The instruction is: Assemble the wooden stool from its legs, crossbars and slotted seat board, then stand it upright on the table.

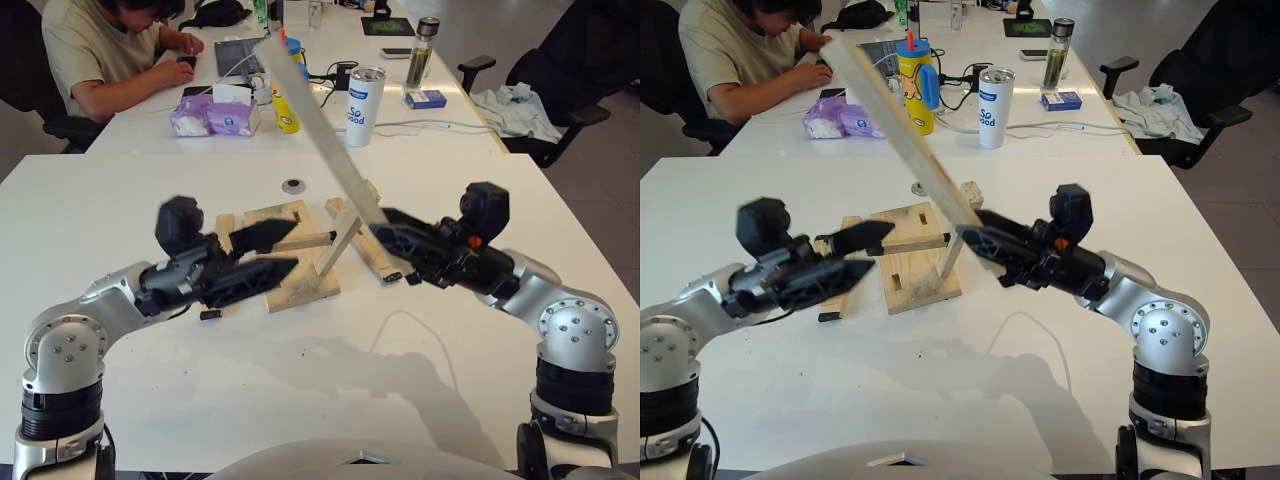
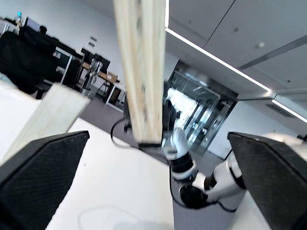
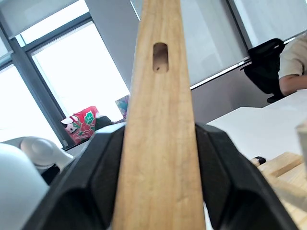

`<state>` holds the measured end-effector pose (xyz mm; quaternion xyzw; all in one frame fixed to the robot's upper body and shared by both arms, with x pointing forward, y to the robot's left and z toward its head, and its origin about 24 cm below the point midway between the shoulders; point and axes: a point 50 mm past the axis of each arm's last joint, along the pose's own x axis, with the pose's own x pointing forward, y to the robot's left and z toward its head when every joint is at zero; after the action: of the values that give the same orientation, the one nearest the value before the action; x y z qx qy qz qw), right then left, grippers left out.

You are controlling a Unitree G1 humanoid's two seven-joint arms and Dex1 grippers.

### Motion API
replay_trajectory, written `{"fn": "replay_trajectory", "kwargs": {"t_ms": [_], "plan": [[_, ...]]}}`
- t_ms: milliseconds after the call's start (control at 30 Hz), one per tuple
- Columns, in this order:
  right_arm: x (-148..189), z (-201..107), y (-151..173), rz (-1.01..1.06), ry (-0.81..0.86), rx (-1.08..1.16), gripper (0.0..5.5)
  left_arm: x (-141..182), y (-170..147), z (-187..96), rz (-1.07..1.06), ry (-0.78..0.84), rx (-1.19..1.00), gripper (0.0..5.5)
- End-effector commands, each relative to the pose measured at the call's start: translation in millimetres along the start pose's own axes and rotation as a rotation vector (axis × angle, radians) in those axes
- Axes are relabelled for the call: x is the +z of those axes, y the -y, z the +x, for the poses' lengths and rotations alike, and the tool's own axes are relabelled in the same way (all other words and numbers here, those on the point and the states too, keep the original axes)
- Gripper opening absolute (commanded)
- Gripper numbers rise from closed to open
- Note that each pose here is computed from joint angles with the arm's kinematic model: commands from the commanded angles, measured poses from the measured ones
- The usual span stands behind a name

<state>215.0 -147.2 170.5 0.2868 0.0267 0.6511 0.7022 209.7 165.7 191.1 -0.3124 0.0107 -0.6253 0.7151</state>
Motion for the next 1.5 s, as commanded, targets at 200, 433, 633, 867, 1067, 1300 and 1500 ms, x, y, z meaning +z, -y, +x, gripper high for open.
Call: {"fn": "replay_trajectory", "kwargs": {"t_ms": [200,433,633,867,1067,1300,1500], "plan": [[-23.0,3.8,-5.5,0.032,-0.104,0.077,2.06,14.2,1.7,11.8,-0.029,0.096,0.007,5.37],[-23.3,-0.6,-4.9,0.027,-0.136,0.074,2.06,14.9,2.6,6.3,-0.055,0.069,0.008,4.49],[-19.4,-3.8,-3.6,0.0,-0.171,0.068,2.06,16.3,1.9,-0.3,-0.05,0.025,0.031,3.62],[-15.9,-4.3,-0.3,-0.01,-0.188,0.073,2.06,11.4,2.4,-2.6,-0.06,-0.025,0.031,2.4],[-14.9,-9.4,7.2,0.021,-0.168,0.004,2.06,7.4,-0.2,-12.2,-0.067,-0.08,0.081,2.16],[-27.3,-16.7,13.5,0.06,-0.124,-0.091,3.17,-5.4,-4.0,-52.1,-0.108,-0.097,0.269,2.07],[-69.0,-11.2,25.3,0.049,-0.216,-0.228,3.97,20.2,-8.9,-88.6,-0.028,-0.102,0.426,2.07]]}}
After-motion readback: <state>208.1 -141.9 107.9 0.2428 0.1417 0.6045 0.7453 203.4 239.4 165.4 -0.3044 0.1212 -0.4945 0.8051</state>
